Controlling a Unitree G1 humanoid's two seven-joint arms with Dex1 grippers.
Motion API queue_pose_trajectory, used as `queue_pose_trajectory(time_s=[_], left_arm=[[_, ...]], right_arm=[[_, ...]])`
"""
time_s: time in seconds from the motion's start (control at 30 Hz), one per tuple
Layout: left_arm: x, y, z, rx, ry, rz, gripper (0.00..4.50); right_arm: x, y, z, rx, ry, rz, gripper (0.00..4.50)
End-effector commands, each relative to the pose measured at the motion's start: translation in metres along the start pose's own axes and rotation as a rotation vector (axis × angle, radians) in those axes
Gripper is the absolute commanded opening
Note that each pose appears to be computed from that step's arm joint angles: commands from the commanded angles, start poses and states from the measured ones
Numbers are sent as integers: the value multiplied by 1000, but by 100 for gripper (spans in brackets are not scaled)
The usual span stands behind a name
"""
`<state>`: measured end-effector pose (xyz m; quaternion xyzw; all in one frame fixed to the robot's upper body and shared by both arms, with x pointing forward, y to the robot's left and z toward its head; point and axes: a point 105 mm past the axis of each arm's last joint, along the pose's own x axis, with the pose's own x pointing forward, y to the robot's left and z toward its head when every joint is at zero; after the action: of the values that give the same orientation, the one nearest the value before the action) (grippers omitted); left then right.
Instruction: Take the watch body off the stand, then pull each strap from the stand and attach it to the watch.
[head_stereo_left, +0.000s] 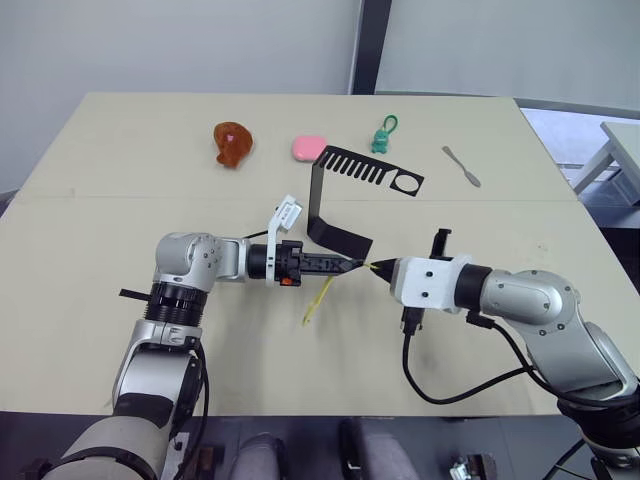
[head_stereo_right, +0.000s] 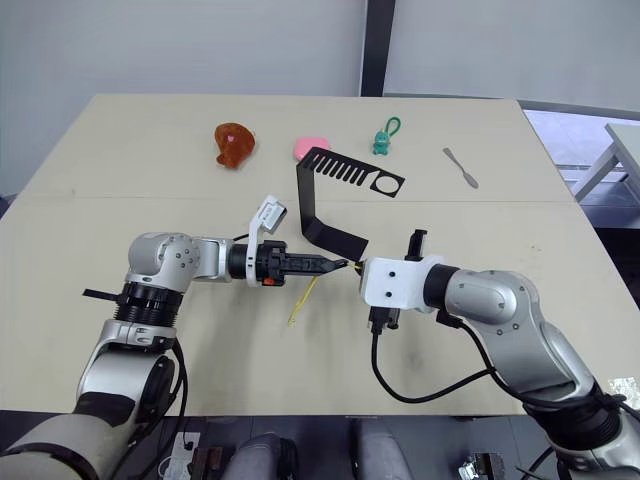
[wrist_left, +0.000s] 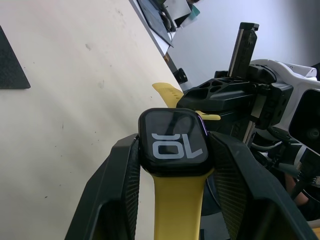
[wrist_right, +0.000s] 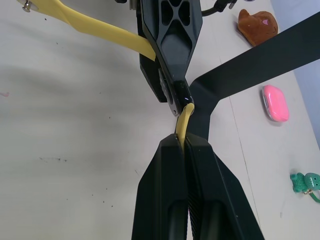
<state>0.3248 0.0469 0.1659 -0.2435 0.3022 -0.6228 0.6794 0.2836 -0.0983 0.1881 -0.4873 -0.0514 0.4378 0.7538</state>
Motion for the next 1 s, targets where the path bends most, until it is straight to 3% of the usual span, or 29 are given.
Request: queue_pose_trajectory(time_s=[0.03,1.0], left_arm=[[10,-21,8,58,12,-91,159],[10,-25,9,61,22,-109,159]], right_arm=[[1,-2,17,-52,-62,7,0],[4,-5,19,-60,-63,10,0]])
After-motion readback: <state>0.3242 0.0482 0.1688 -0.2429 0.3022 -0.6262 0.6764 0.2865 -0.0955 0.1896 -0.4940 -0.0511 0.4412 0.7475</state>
